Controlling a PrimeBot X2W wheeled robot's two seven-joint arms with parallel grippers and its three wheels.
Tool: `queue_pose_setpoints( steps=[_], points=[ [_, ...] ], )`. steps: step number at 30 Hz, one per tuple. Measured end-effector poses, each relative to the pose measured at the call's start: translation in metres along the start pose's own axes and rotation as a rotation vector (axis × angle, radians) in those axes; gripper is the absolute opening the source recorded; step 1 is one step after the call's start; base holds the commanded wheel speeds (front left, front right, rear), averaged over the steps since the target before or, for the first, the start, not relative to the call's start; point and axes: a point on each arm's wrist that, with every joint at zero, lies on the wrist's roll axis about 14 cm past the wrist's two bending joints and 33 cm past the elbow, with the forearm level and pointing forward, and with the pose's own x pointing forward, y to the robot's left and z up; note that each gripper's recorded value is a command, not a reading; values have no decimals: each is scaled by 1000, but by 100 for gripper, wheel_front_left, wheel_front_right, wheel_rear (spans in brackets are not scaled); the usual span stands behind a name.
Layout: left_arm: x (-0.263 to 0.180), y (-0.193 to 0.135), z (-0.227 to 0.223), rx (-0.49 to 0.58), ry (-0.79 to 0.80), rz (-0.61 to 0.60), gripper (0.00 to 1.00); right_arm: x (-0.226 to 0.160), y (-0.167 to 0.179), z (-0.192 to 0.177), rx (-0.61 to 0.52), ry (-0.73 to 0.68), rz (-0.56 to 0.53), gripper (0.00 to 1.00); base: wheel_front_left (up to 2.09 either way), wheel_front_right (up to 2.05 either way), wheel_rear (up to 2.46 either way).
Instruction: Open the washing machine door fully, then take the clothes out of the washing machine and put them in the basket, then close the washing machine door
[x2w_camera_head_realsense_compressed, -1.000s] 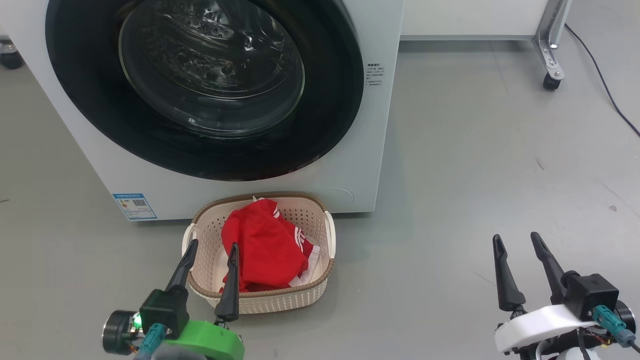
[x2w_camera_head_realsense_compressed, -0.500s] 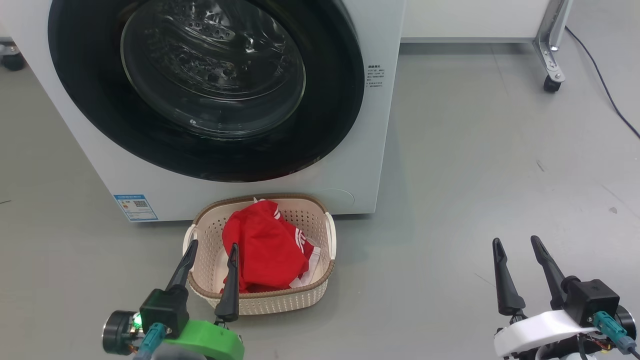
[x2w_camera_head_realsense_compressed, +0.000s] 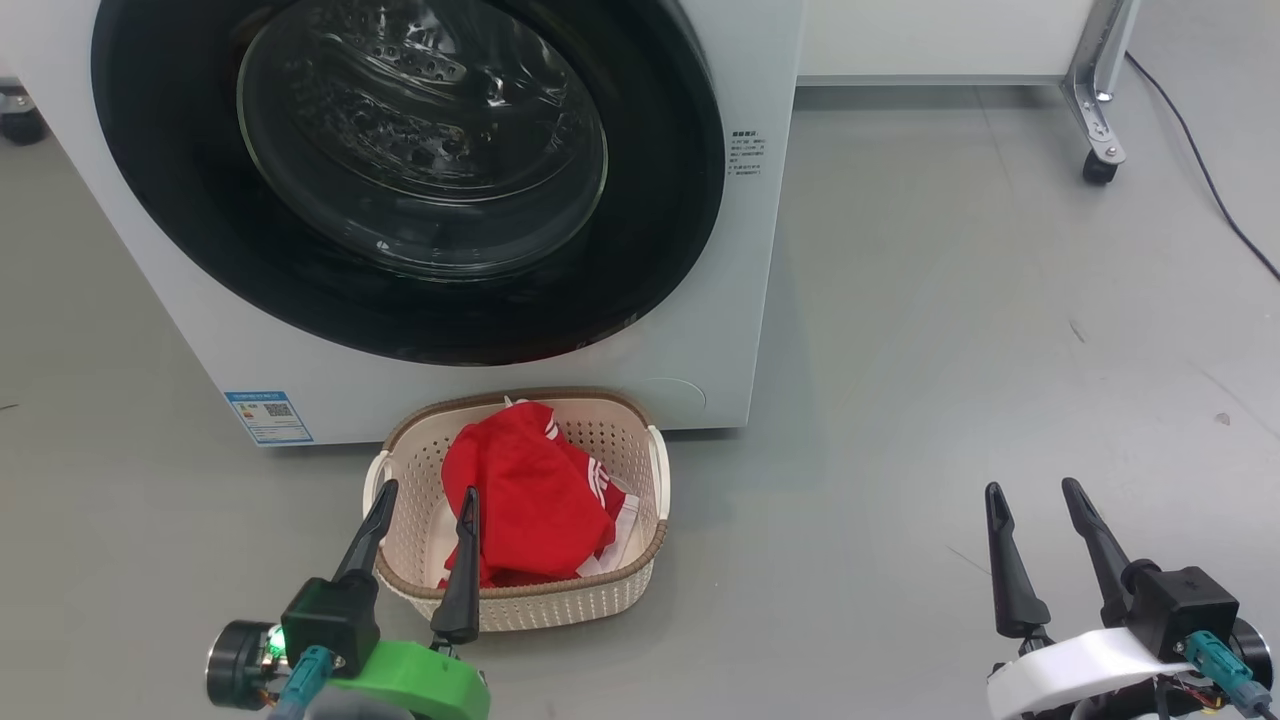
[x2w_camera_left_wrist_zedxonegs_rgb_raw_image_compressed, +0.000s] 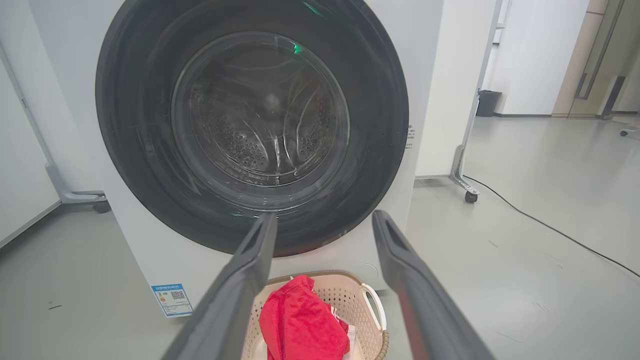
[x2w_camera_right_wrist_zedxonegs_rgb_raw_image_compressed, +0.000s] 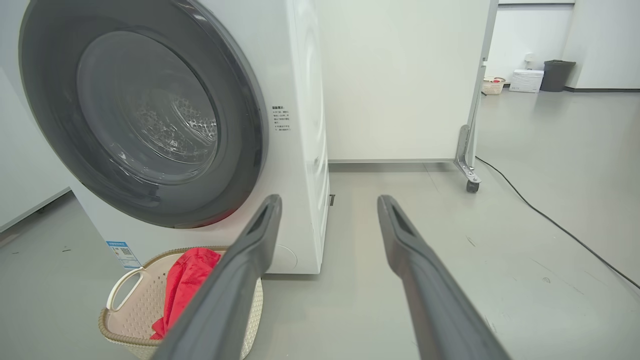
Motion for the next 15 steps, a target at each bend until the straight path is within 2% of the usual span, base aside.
queue_pose_setpoints(
  steps=[5,6,15],
  points=[
    [0,-1,0,1,0,-4,100,0,1,1,0,-4,3,100,0,0,0],
    [0,-1,0,2,0,-5,0,0,1,1,0,-4,3,0,0,0,0],
    [-16,5,-32,-9,100,23,0,-12,2,-27,36,80,-22,0,0,0,0]
  ],
)
